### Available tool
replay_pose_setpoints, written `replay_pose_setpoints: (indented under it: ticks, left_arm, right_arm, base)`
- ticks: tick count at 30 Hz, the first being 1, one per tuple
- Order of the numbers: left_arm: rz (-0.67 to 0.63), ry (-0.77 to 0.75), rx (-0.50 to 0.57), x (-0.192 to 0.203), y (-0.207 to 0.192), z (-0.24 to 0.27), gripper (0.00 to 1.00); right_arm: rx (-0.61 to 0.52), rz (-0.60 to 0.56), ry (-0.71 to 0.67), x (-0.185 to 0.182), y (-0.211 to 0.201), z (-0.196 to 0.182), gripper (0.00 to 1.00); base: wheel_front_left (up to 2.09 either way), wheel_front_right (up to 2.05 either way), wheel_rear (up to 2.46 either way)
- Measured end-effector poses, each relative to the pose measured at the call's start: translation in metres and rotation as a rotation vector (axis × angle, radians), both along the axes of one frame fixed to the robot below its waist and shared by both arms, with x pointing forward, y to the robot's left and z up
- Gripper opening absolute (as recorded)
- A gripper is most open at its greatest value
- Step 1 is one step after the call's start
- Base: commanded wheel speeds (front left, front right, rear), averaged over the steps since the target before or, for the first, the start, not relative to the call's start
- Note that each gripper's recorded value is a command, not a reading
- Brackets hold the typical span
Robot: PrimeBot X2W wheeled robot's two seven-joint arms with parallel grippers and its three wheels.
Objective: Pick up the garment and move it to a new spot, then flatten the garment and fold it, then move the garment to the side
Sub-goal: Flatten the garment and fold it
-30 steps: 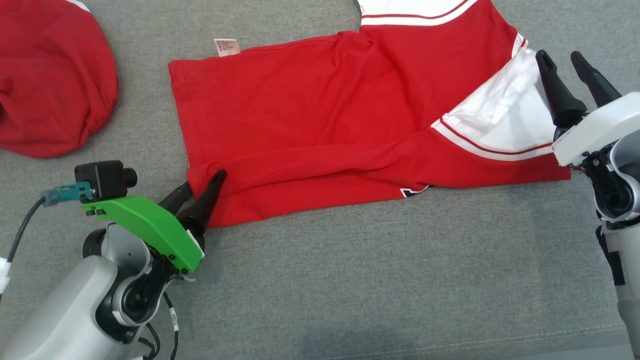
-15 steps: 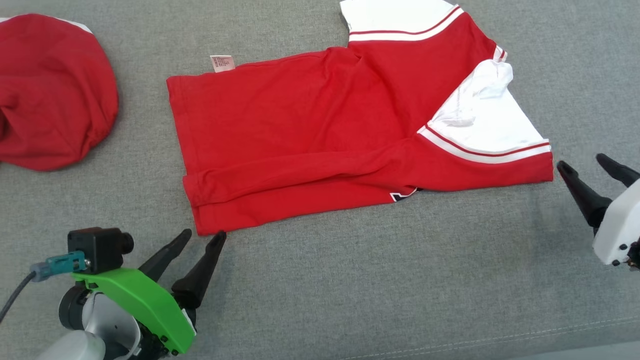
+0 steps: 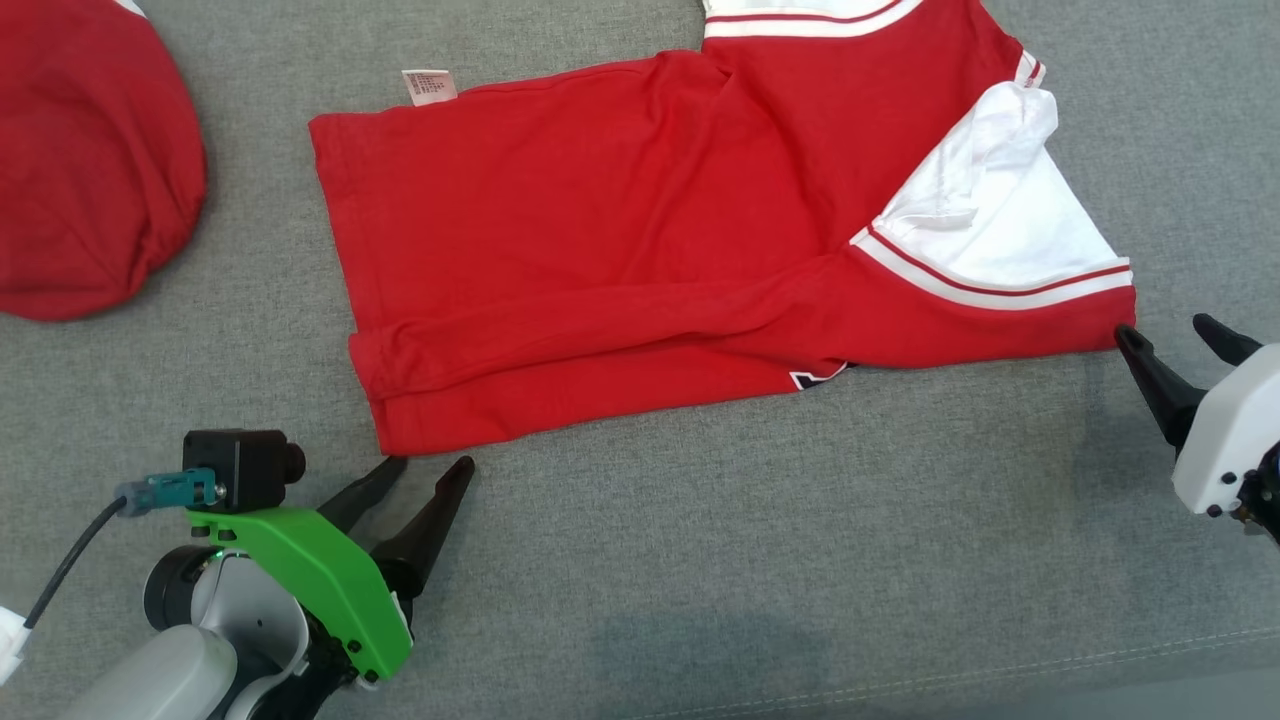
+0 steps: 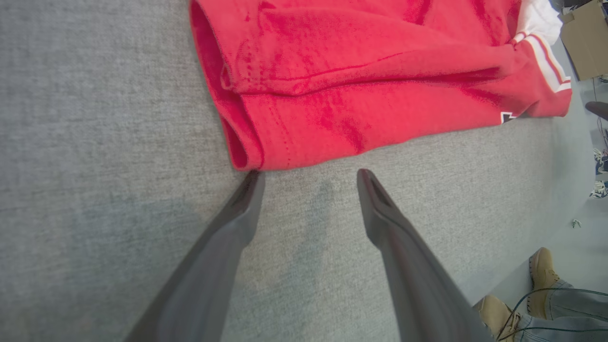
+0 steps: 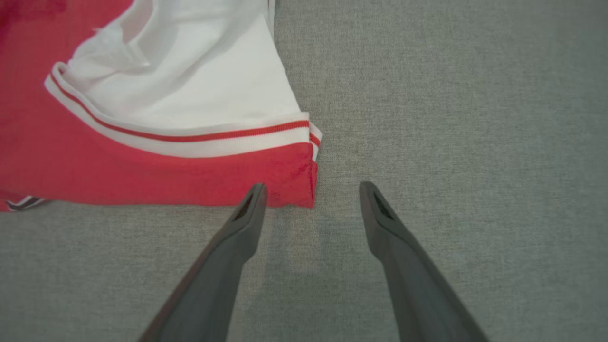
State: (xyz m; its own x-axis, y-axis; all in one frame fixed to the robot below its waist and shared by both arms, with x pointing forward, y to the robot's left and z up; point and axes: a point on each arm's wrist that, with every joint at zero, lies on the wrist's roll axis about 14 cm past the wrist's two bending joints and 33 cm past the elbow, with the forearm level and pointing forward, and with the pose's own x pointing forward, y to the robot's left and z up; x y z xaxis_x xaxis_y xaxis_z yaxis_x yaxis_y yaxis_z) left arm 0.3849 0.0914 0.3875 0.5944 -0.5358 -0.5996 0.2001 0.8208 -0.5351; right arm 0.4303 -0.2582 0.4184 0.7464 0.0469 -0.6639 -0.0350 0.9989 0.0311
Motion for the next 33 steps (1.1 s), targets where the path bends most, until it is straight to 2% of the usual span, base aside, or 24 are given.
replay_pose_setpoints:
  ticks: [23,24,25,26,27,33]
  left_arm:
    - [0.021,0.013,0.048,0.021,0.010,-0.016,1.00]
    - [0.019,0.015,0.048,0.023,0.009,-0.018,0.44]
    - [0.018,0.015,0.046,0.025,0.009,-0.019,0.00]
    - [0.015,0.015,0.043,0.027,0.007,-0.020,0.00]
    - [0.008,0.015,0.040,0.027,0.006,-0.021,0.00]
    - [-0.010,0.011,-0.007,0.029,0.003,-0.014,0.00]
  right_arm:
    - [0.045,0.015,0.077,0.012,0.017,-0.036,1.00]
    - [0.048,0.016,0.080,0.013,0.018,-0.038,1.00]
    - [0.049,0.016,0.087,0.014,0.019,-0.039,0.75]
    - [0.050,0.019,0.091,0.015,0.020,-0.040,0.41]
    - [0.054,0.019,0.092,0.016,0.020,-0.041,0.00]
    - [0.169,-0.017,0.092,0.020,0.025,-0.037,0.00]
  base:
    - [0.00,0.00,0.00]
    - [0.00,0.00,0.00]
    - [0.00,0.00,0.00]
    - [0.00,0.00,0.00]
    - [0.00,0.00,0.00]
    - [0.00,0.00,0.00]
